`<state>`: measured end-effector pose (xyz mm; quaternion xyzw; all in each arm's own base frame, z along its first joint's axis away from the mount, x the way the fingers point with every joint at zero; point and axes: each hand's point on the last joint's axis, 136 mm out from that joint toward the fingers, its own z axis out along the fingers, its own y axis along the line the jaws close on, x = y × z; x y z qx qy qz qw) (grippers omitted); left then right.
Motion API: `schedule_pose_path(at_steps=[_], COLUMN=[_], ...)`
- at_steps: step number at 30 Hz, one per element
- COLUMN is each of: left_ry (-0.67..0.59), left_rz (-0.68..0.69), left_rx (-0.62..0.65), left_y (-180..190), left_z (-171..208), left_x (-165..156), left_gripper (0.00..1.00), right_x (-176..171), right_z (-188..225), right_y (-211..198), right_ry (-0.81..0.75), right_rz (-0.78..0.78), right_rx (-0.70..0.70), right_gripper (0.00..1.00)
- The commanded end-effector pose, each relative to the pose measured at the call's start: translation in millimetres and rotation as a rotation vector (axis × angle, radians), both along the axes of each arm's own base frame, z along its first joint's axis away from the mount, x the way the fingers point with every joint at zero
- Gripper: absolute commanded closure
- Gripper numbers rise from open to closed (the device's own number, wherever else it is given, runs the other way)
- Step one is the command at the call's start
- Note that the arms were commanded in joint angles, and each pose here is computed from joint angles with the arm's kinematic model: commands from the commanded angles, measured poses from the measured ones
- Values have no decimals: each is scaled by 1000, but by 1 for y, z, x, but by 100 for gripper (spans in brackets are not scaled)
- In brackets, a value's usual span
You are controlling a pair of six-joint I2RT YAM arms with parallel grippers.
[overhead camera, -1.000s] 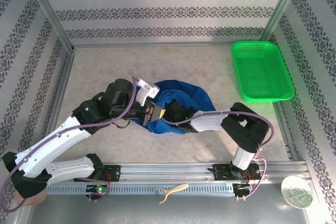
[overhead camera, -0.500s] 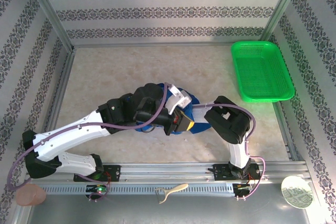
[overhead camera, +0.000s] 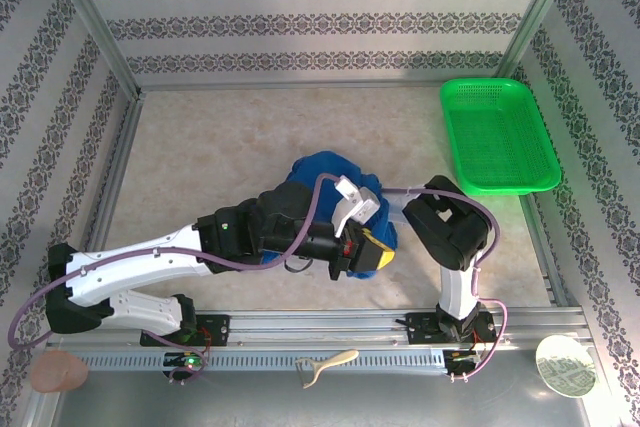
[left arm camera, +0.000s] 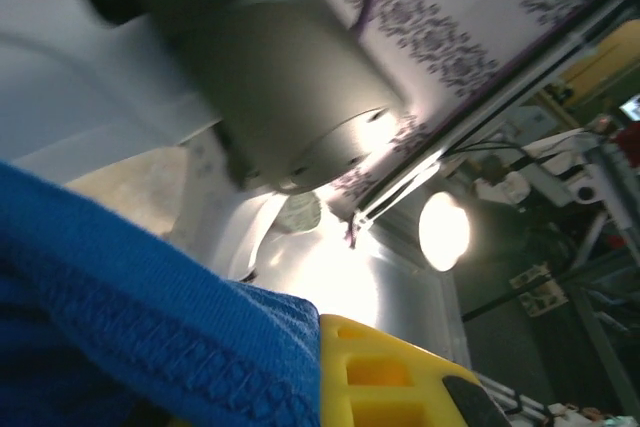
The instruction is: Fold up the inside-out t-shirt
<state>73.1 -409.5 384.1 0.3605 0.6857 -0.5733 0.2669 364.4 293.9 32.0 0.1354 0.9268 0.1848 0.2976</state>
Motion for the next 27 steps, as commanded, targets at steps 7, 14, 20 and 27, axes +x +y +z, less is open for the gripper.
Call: schedule_pose_path(at_steps=[7, 14, 20, 27], left_ry=[-75, -70, -64, -57], left_rz=[-45, 63, 140, 183], left_rx=[-167, -145, -176, -198], left_y=[8, 16, 24, 30], left_z=[51, 36, 38, 42], left_x=[-16, 4, 21, 29], left_gripper=[100, 100, 100, 100], right_x=[-15, -36, -56, -101], right_z=[-26, -46, -53, -92], right_y=[-27, -55, -73, -77], right_ry=[145, 321, 454, 661], right_rz=[44, 21, 60, 114], right_rx=[-100, -262, -518, -618], right_gripper=[2, 11, 2, 7])
